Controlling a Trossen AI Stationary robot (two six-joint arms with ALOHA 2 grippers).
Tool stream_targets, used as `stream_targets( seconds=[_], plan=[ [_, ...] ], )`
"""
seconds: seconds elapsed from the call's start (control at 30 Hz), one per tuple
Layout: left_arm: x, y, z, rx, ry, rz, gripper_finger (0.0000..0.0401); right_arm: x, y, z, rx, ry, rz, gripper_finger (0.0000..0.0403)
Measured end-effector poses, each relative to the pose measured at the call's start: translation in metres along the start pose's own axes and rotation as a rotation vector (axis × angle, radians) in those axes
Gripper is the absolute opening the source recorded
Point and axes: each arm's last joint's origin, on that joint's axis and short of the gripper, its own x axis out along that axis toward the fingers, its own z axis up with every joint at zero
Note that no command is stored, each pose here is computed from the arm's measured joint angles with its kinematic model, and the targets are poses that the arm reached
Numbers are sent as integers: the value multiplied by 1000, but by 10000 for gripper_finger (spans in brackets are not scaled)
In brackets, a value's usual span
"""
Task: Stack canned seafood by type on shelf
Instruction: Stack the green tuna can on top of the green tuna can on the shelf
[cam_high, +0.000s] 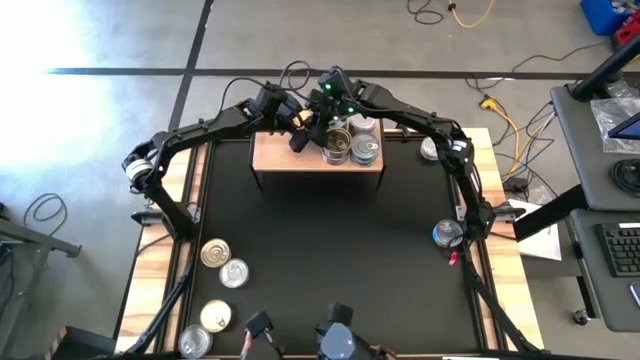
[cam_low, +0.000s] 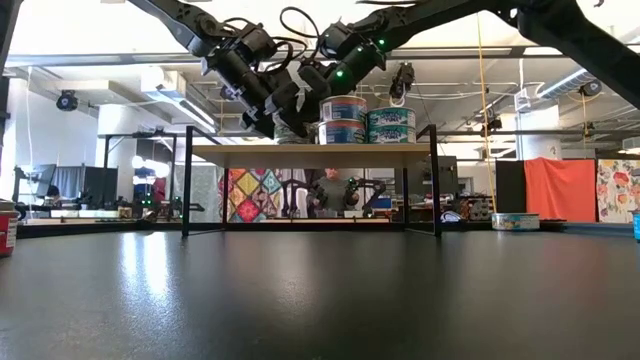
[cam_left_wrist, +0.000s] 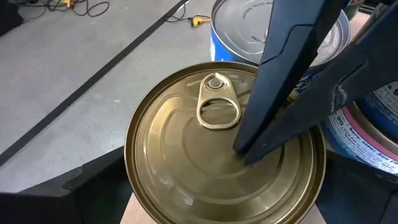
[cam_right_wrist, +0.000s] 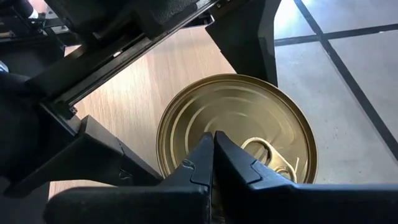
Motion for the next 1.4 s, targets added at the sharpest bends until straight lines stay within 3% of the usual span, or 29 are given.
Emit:
stream_targets(
  seconds=[1.1,1.4],
  plan=[
    [-32,5,26,121,175,5,400,4,-1,-7,37,25,1,9],
    [-56,6,42,113,103,28,400,2,2,-3,37,0,0,9]
  ],
)
